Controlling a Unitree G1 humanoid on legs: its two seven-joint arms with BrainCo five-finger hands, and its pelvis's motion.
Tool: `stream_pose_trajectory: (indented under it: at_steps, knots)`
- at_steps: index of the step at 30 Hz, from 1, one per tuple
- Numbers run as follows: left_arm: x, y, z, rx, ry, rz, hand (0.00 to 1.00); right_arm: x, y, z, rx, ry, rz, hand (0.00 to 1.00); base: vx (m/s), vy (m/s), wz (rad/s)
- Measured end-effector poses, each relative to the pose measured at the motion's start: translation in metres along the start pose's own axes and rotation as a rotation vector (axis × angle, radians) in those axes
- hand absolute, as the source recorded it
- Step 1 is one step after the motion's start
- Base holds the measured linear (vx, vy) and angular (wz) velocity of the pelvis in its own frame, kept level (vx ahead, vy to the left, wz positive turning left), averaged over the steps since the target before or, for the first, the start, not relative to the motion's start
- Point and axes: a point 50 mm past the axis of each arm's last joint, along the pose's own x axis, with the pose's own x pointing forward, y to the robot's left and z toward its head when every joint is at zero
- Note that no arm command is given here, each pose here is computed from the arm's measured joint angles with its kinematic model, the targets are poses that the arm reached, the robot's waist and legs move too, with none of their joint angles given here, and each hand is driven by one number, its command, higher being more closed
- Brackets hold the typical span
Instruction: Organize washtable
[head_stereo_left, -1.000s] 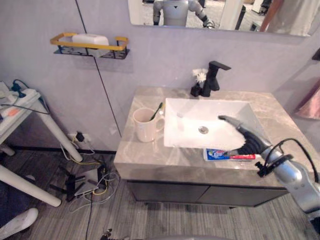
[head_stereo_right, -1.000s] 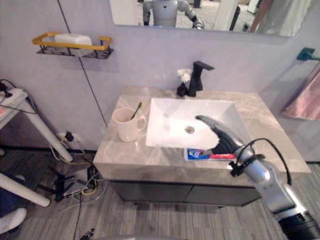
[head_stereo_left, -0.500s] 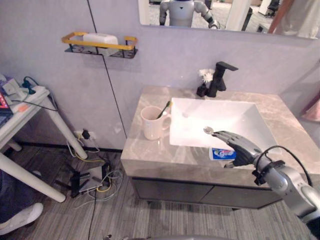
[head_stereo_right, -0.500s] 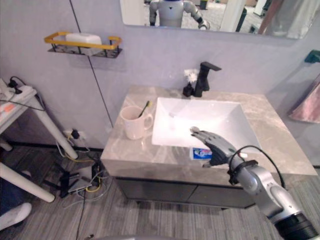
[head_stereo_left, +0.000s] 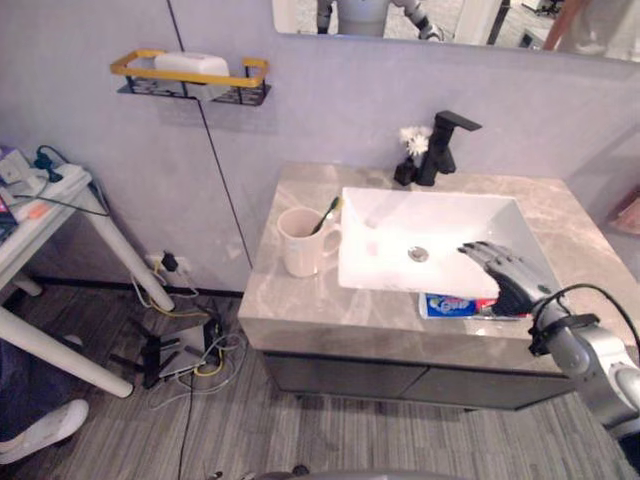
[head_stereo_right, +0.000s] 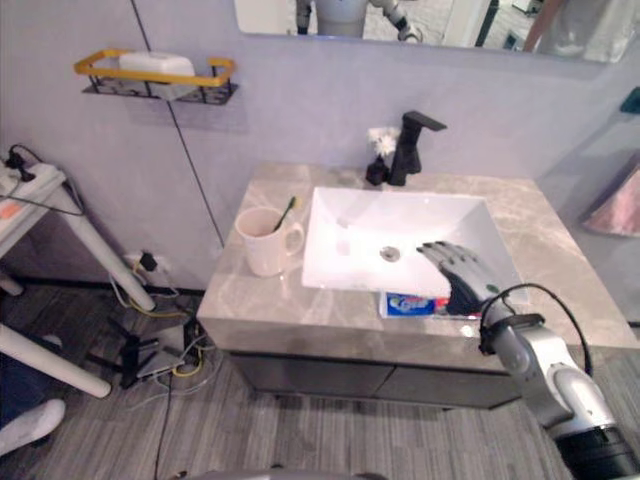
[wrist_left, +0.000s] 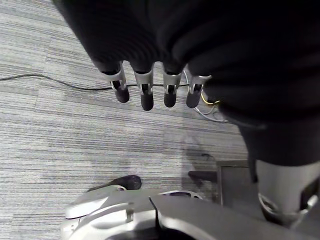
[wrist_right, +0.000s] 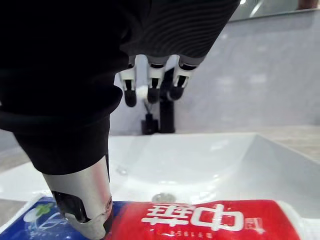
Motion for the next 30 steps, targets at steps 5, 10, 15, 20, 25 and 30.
stream_pose_trajectory:
  at_steps: [5, 10, 15, 20, 25, 30]
  knots:
    - [0.000, 0.000, -0.001, 0.000, 0.004, 0.000, 0.00, -0.002, -0.003, -0.004, -0.001, 0.020, -0.011, 0.00, 0.00, 0.000, 0.00]
    - [0.000, 0.000, -0.001, 0.000, 0.003, -0.001, 0.00, -0.005, 0.000, -0.006, 0.007, 0.030, 0.018, 0.00, 0.00, 0.000, 0.00]
    - [0.000, 0.000, -0.001, 0.000, 0.003, -0.002, 0.00, -0.007, 0.004, -0.007, 0.016, 0.035, 0.052, 0.00, 0.00, 0.000, 0.00]
    - [-0.001, 0.001, -0.002, 0.000, 0.004, -0.002, 0.00, -0.007, 0.005, -0.007, 0.018, 0.035, 0.054, 0.00, 0.00, 0.000, 0.00]
    - [-0.001, 0.001, -0.002, -0.001, 0.005, -0.001, 0.00, -0.007, 0.005, -0.007, 0.019, 0.037, 0.057, 0.00, 0.00, 0.000, 0.00]
    - [-0.001, 0.001, -0.002, -0.020, 0.006, 0.001, 0.00, -0.008, 0.010, -0.011, 0.022, 0.054, 0.075, 0.00, 0.00, 0.000, 0.00]
